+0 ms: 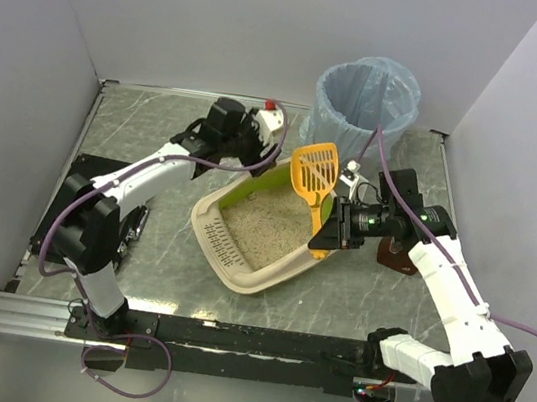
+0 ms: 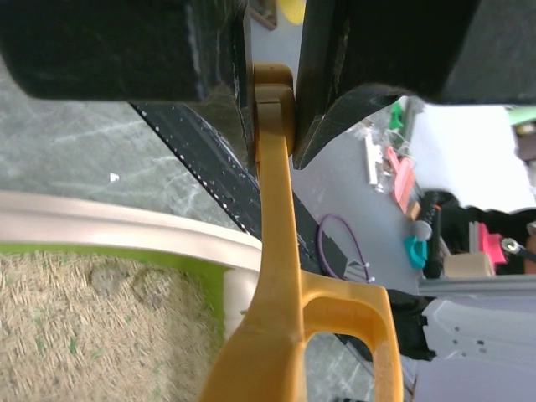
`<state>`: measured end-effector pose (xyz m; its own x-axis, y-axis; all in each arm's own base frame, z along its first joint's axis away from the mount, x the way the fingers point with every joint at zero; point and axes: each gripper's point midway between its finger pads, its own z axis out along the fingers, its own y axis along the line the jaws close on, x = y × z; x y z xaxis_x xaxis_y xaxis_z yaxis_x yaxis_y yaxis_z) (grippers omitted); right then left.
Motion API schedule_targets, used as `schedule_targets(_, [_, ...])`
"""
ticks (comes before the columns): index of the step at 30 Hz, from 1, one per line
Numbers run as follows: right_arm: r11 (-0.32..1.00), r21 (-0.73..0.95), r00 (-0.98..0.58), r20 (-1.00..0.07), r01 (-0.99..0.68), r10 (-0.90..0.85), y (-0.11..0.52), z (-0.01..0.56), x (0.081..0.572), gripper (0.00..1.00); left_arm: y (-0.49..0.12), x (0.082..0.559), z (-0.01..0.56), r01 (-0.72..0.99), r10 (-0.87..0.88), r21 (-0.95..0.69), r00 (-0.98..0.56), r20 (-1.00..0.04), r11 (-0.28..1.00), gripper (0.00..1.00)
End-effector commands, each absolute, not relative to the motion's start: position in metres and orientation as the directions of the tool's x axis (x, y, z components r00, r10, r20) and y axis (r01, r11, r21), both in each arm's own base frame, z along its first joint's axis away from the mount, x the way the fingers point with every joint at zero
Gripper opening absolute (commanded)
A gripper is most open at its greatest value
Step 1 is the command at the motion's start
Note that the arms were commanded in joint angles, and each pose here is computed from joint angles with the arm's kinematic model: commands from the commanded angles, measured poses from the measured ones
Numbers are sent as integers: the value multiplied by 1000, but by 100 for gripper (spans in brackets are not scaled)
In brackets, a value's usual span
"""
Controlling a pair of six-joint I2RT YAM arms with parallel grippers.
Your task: Clean the litter box
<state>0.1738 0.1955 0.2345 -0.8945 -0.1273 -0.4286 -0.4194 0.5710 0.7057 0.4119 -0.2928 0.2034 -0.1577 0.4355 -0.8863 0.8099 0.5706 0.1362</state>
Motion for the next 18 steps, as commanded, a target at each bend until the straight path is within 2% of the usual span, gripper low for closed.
schedule_targets(1, [523,746,-896,-437,-412,-83,192,240,171,0,-299,426,245,804,360,155,-77,-930,574,80])
schedule_targets(3, [499,754,-890,-449,-427,-83,192,243,171,0,-295,419,259,802,317,136,-70,-946,582,89])
schedule_targets(5, [491,755,-886,-456,-435,-83,192,242,173,0,-288,412,277,782,254,110,-63,-965,614,93])
schedule_targets(6, [489,758,-888,-452,-432,-85,193,241,174,0,-286,406,282,781,232,94,-67,-970,618,99])
schedule_targets(10, [439,786,-892,-442,-434,-91,199,239,177,0,-279,383,310,757,55,-56,-120,-991,651,99])
schedule_targets(11, [421,796,-894,-439,-435,-95,201,237,175,0,-284,366,325,792,-3,-102,-125,-992,602,99])
schedule_targets(15, [312,814,-871,-457,-490,-178,219,241,155,0,-295,319,328,902,-4,-108,-117,-993,418,99])
schedule_targets(18, [255,840,-873,-425,-479,-240,229,232,140,0,-291,307,333,913,-18,-92,-92,-996,397,99])
